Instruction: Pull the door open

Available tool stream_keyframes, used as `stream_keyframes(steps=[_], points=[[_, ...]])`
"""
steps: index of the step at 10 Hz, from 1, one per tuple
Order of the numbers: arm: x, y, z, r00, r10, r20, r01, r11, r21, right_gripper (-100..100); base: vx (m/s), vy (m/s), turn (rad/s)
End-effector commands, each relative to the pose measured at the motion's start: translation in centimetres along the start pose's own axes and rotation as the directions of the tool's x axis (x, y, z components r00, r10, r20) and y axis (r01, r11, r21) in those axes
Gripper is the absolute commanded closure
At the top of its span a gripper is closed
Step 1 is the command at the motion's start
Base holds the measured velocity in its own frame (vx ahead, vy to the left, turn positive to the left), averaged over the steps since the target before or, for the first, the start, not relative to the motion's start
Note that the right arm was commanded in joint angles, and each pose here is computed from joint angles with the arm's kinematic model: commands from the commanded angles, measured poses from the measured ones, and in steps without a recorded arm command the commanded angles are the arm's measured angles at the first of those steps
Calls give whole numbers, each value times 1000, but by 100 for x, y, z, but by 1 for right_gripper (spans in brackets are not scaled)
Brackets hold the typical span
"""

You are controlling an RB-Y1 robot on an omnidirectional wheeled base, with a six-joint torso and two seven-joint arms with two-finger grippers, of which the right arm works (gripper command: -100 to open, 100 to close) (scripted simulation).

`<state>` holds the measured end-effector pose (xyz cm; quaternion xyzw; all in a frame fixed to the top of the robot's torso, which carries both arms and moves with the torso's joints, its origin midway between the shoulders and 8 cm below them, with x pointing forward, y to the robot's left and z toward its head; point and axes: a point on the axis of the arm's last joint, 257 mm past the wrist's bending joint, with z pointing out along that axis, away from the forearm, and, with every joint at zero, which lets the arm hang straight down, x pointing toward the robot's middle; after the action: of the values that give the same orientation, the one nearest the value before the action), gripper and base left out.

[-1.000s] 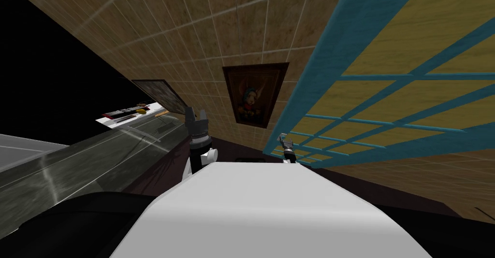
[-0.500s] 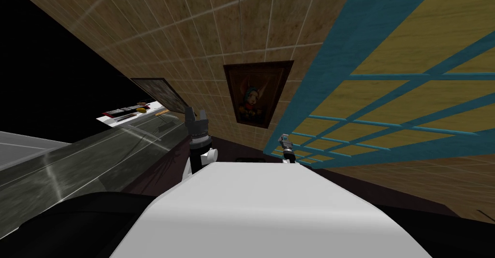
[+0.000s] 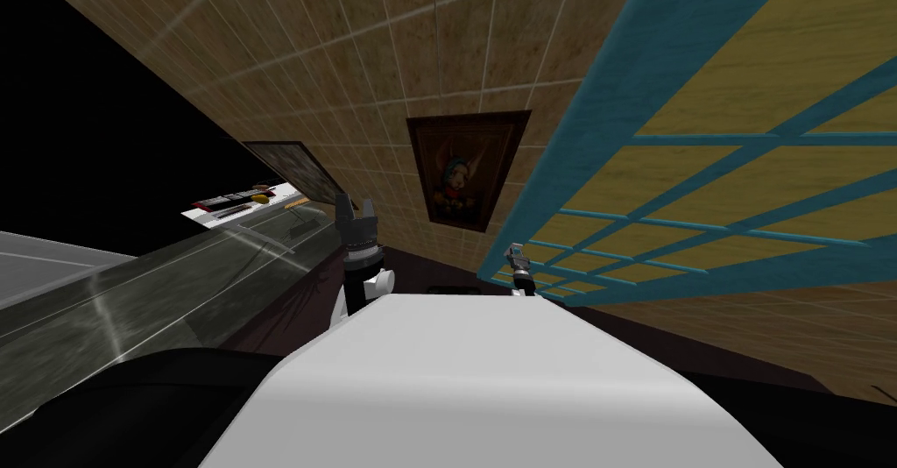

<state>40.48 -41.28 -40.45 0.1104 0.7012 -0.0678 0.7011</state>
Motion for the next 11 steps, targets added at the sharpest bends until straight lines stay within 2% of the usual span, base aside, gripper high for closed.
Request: stream_keyframes(steps=[1, 4, 6, 8, 9, 11], points=[[3, -83, -26, 1000, 27, -2, -27, 1000, 13, 100, -30, -5, 8], [8, -139, -42, 994, 112, -1, -112, 993, 23, 100, -41, -6, 31], [10, -175, -53, 985, 174, 1, -174, 984, 31, 100, -44, 2, 32], [9, -208, -59, 971, 241, 5, -241, 970, 37, 100, -47, -5, 44], [9, -208, -59, 968, 250, 5, -250, 968, 37, 100, -25, 4, 22], [8, -240, -65, 949, 316, 11, -317, 948, 44, 100, -32, -4, 36]])
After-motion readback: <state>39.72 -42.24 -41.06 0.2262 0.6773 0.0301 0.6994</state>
